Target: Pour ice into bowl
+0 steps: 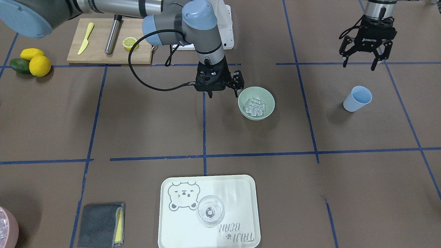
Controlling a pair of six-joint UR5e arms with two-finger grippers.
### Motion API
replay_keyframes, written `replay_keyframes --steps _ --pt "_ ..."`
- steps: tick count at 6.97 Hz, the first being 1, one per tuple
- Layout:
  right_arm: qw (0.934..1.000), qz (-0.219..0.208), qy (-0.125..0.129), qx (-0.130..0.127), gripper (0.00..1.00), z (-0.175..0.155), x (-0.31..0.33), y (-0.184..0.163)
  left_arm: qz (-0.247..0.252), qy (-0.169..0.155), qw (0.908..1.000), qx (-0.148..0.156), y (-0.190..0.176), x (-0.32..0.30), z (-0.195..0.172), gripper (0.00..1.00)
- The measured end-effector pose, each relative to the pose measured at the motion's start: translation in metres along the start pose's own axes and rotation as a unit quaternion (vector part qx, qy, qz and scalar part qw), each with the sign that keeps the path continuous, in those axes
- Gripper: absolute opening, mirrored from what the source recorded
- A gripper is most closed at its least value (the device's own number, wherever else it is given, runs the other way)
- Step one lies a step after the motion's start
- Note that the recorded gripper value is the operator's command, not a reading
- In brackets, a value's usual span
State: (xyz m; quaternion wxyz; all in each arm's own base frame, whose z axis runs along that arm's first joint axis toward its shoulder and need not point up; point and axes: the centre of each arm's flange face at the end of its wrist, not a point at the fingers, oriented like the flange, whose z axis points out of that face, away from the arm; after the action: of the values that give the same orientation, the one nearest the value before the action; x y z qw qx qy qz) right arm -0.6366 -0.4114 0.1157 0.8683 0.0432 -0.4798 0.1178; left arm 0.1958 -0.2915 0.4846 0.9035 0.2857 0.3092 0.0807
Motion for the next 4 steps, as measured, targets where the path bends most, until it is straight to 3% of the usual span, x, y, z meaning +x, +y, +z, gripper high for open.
replay_keyframes --steps 2,3,4 --pt "0.9998 -0.004 0.02 -0.002 1.0 0.031 -0.035 0.004 0.035 -0.018 0.9991 -0.014 -0.033 -0.027 -0.004 1.0" --pt "0.9998 -0.008 0.02 -0.005 0.83 0.051 -0.038 0.011 0.048 -0.019 0.9984 -0.022 -0.043 -0.041 -0.008 1.0" --pt "0.9998 -0.009 0.019 -0.008 0.38 0.064 -0.038 0.015 0.056 -0.019 0.9978 -0.032 -0.057 -0.054 -0.011 1.0"
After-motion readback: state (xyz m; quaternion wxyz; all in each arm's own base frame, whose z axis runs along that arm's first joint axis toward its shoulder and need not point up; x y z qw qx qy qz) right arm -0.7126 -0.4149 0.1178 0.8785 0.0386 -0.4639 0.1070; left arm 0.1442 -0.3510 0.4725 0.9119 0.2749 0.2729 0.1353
